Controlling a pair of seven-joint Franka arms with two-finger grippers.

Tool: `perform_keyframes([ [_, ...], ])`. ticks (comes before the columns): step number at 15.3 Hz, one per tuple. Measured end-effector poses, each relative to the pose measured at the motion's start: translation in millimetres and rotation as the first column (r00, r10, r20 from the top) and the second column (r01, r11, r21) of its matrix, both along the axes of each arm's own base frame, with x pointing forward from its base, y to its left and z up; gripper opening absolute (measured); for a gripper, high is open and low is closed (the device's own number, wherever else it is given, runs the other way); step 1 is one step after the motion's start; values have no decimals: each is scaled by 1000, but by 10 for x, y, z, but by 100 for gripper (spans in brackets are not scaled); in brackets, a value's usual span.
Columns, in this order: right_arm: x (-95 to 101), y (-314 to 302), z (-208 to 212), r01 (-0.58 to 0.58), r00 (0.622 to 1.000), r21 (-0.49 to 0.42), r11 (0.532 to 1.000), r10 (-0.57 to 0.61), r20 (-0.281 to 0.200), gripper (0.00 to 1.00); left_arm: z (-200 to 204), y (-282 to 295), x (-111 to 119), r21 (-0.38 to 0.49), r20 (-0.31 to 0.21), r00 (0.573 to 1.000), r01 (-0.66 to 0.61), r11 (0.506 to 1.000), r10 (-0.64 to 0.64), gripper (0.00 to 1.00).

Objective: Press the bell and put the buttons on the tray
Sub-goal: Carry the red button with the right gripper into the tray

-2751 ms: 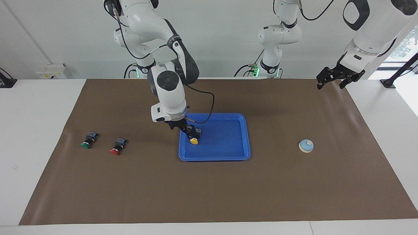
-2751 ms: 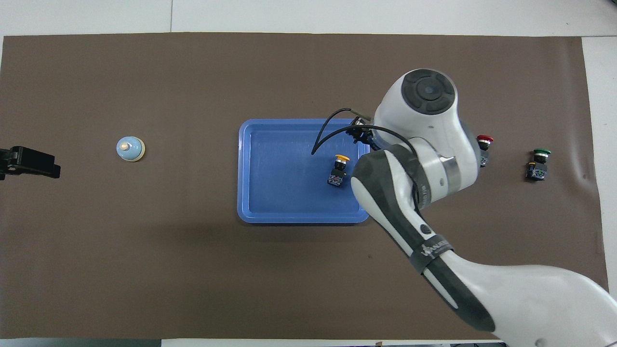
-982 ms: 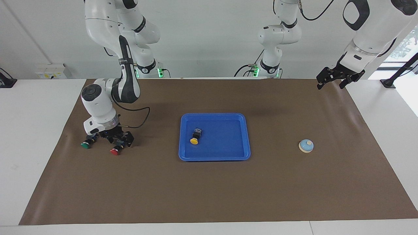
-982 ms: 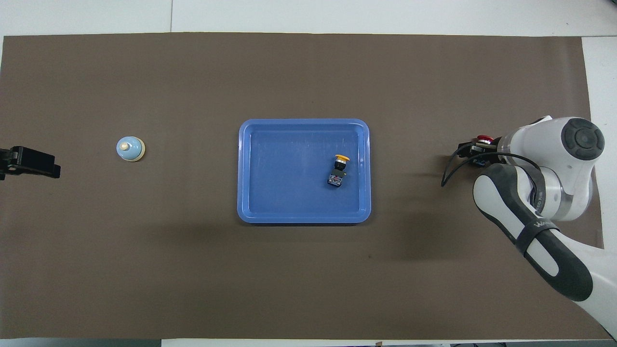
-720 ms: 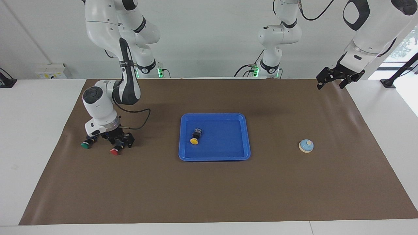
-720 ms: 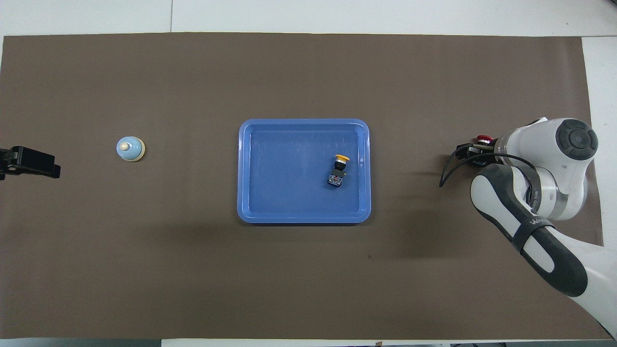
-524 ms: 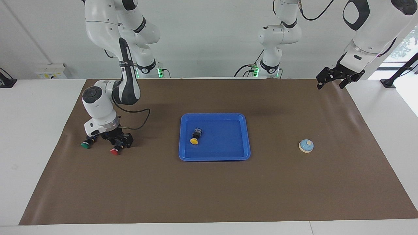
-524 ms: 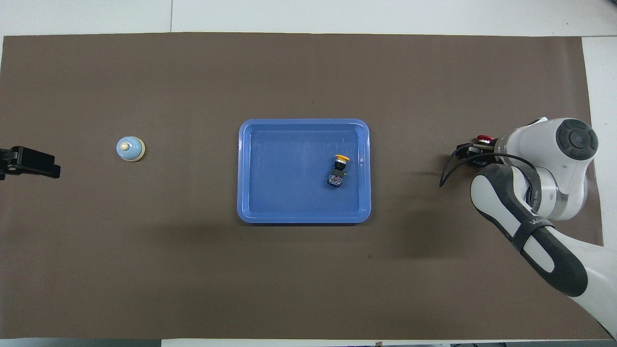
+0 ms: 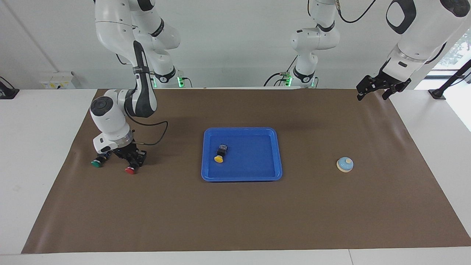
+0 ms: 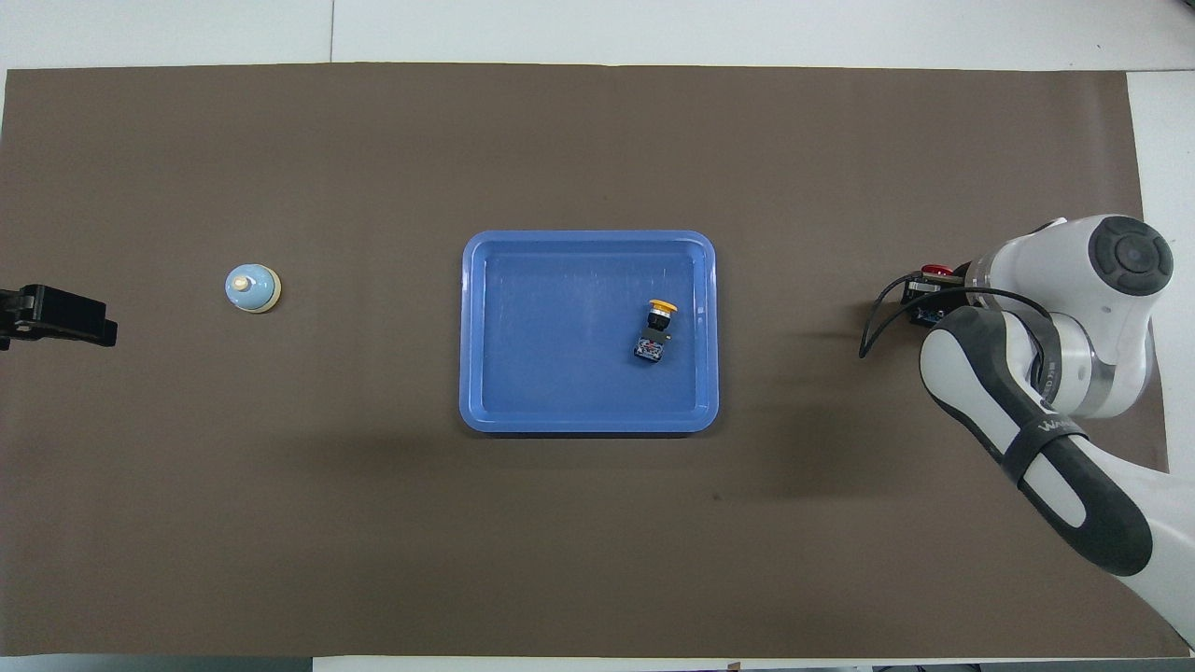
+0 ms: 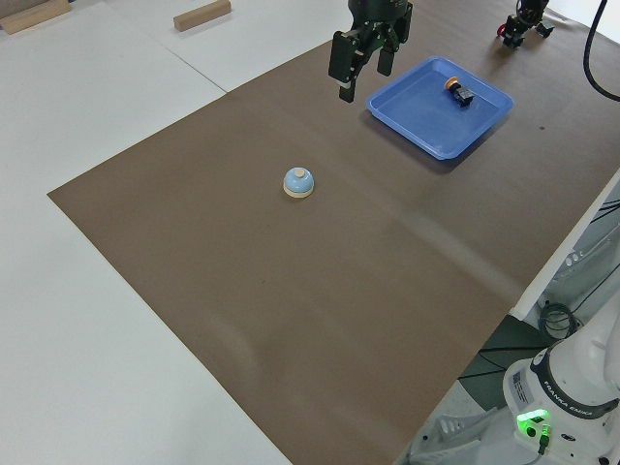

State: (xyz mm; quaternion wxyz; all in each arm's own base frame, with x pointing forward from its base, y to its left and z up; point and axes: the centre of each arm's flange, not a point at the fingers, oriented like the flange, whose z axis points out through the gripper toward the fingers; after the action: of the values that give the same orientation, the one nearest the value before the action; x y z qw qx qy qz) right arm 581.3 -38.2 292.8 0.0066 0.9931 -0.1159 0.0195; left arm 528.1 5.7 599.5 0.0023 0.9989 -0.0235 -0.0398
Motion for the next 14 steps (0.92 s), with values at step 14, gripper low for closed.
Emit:
perform_keyframes([
  [14, 90, 3188, 1511, 25, 998, 29, 999, -23, -54, 41, 0, 0, 0, 0, 0, 1000, 0, 1000, 0, 100],
])
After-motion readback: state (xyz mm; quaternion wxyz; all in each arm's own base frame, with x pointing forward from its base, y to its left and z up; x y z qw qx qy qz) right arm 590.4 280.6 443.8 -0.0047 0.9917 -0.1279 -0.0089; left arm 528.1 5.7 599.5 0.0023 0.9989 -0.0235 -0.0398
